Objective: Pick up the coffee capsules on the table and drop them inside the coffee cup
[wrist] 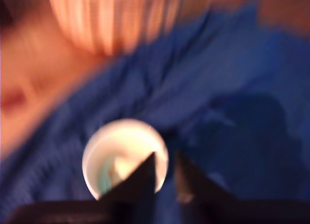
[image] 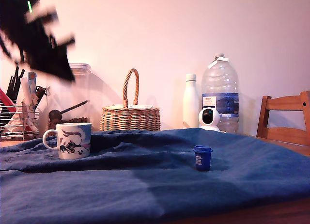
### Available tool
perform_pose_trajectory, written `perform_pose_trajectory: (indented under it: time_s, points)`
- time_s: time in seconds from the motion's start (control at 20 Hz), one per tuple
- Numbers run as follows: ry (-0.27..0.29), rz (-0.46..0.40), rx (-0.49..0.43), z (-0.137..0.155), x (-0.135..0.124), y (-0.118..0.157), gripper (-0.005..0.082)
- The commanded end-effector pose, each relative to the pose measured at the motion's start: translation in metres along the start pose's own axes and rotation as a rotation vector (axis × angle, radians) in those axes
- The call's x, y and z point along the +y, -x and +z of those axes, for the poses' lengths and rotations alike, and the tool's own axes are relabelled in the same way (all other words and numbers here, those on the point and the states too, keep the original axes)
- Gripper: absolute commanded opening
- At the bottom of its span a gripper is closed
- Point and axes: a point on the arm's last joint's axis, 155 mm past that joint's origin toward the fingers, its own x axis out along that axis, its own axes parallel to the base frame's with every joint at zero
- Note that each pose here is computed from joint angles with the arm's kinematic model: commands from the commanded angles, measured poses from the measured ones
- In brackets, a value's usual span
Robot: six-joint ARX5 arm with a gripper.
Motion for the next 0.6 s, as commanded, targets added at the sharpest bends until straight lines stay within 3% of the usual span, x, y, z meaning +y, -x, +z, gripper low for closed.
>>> perform_pose_trajectory:
  time_s: [0.0, 0.3, 0.55]
  points:
    - [-0.025, -0.009, -0.032, 0.011, -0.008, 0.007, -0.0021]
    - [-0.098, -0.023, -0.137, 0.033, -0.040, 0.033, -0.0021]
    - [-0.138, -0.058, -0.176, 0.009, -0.066, 0.041, -0.0021]
